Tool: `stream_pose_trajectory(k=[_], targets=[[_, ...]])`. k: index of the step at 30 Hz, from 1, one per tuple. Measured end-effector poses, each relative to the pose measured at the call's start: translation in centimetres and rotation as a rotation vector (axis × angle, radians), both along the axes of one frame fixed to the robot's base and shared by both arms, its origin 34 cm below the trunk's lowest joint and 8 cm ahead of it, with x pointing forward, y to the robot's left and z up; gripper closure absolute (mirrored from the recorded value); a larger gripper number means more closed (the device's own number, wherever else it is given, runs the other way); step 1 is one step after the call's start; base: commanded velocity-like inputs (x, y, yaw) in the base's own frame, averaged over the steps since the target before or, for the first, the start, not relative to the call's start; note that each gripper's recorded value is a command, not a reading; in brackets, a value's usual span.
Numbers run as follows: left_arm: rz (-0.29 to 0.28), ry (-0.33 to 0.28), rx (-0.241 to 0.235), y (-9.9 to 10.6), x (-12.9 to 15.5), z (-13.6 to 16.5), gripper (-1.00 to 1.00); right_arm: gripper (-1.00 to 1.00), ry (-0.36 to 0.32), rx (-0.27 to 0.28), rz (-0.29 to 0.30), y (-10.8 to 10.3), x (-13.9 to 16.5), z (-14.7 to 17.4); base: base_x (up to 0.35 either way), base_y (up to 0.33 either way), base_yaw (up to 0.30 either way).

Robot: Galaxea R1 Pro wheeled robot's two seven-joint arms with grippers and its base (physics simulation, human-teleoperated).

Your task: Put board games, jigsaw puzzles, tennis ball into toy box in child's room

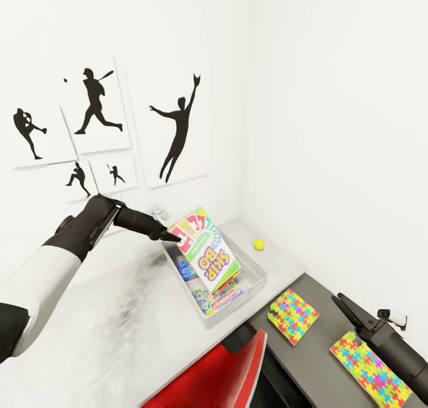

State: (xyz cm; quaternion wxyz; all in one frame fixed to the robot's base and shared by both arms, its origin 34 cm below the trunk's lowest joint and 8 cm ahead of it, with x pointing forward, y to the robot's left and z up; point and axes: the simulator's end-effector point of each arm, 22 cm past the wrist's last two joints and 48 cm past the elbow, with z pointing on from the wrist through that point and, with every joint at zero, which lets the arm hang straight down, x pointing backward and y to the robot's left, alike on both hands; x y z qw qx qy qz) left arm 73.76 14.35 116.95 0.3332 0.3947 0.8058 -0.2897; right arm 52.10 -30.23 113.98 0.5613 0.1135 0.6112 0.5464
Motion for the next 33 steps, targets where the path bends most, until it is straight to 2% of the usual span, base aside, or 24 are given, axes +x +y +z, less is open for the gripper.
stream_pose_trajectory(k=[15,33], targets=[[-0.032,-0.014,-0.001,-1.0,0.5,-1.1,1.0,-1.0,0.027,-0.003,0.0,0.0,0.3,-1.1,0.0,0.0,0.0],[-0.038,0.007,0.001,-1.2,1.0,-2.9,1.0,-1.0,0.058,-0.003,0.0,0.0,0.7,-2.4,0.0,0.0,0.0]])
